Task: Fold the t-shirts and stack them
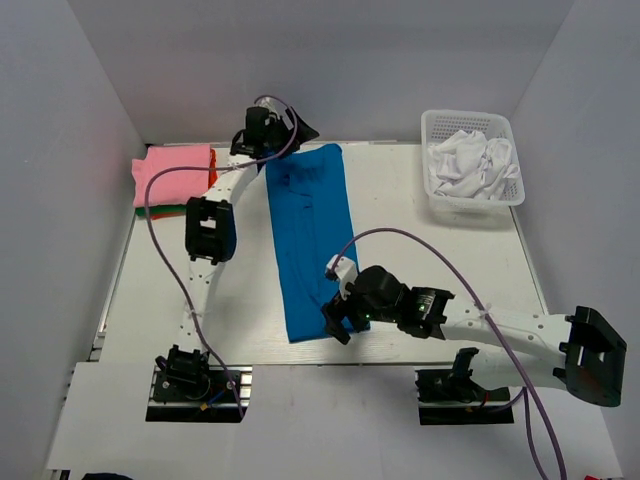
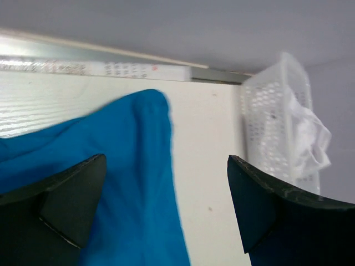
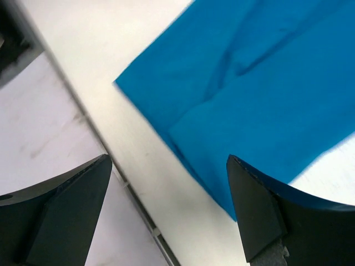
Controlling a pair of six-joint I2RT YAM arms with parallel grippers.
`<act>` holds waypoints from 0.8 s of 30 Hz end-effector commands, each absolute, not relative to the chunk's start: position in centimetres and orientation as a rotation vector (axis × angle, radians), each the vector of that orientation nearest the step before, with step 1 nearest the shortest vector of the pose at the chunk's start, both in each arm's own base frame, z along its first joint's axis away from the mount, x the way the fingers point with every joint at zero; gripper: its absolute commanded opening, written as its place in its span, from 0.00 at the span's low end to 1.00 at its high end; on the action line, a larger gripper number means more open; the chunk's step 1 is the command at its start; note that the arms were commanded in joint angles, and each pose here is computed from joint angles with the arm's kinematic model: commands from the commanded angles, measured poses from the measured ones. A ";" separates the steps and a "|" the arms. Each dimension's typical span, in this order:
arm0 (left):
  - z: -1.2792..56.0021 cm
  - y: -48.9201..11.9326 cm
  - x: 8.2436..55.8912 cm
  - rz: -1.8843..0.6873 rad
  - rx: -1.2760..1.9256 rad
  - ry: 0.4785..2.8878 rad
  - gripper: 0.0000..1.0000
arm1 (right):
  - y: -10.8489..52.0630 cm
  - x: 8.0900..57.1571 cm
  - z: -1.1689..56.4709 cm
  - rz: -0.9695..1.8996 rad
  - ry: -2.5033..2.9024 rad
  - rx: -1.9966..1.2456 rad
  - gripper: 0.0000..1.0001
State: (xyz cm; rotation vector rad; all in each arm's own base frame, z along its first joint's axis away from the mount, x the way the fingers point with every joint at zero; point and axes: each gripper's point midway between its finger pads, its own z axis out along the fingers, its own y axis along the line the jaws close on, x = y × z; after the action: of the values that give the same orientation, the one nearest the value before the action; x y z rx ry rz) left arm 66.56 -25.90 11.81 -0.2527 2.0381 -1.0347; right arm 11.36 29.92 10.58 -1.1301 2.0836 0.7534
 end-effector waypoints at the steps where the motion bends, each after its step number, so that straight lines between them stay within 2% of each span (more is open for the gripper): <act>1: 29.2 -25.7 61.9 -1.086 0.000 1.830 1.00 | 29.0 14.6 11.7 0.630 2.111 -0.878 0.90; 3: 30.2 -25.7 59.5 -1.093 0.077 1.860 1.00 | 28.3 14.9 11.3 0.622 2.179 -0.746 0.90; 5: 29.7 -26.5 54.8 -1.049 0.171 1.949 1.00 | 27.1 15.2 10.0 0.607 2.264 -0.627 0.90; 6: 24.9 -26.3 52.4 -1.021 0.146 2.084 1.00 | 26.7 15.3 9.7 0.595 2.282 -0.602 0.90; 7: 24.3 -26.2 50.8 -0.980 0.156 2.089 1.00 | 26.0 15.4 9.1 0.577 2.310 -0.577 0.90; 8: 28.1 -26.6 47.3 -0.963 0.224 2.011 1.00 | 25.4 15.9 8.9 0.564 2.326 -0.526 0.90; 9: 22.8 -26.0 44.0 -0.939 0.198 2.129 1.00 | 24.5 16.2 8.4 0.540 2.349 -0.502 0.90; 10: 22.8 -25.6 42.7 -0.902 0.191 2.087 1.00 | 24.4 16.0 8.5 0.565 2.353 -0.510 0.90; 11: 25.7 -25.0 39.9 -0.923 0.167 2.016 1.00 | 23.4 16.5 7.9 0.544 2.377 -0.468 0.90; 12: 21.0 -24.8 36.5 -0.923 0.157 2.106 1.00 | 23.3 16.1 7.7 0.565 2.397 -0.486 0.90; 16: 17.6 -25.2 28.4 -1.047 0.181 2.182 1.00 | 22.4 14.6 6.1 0.607 2.525 -0.546 0.90; 19: 13.8 -25.2 22.7 -1.090 0.163 2.355 1.00 | 23.0 13.5 6.0 0.725 2.559 -0.610 0.90; 24: 8.8 -22.8 16.3 -0.895 0.105 2.688 1.00 | 22.9 12.8 5.2 0.779 2.620 -0.612 0.90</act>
State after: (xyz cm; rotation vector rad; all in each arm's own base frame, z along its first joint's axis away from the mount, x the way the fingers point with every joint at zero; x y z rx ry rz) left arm 18.82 -24.28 9.48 0.1732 2.5707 -1.0012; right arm 14.30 22.85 5.73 -0.5663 2.5606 0.6941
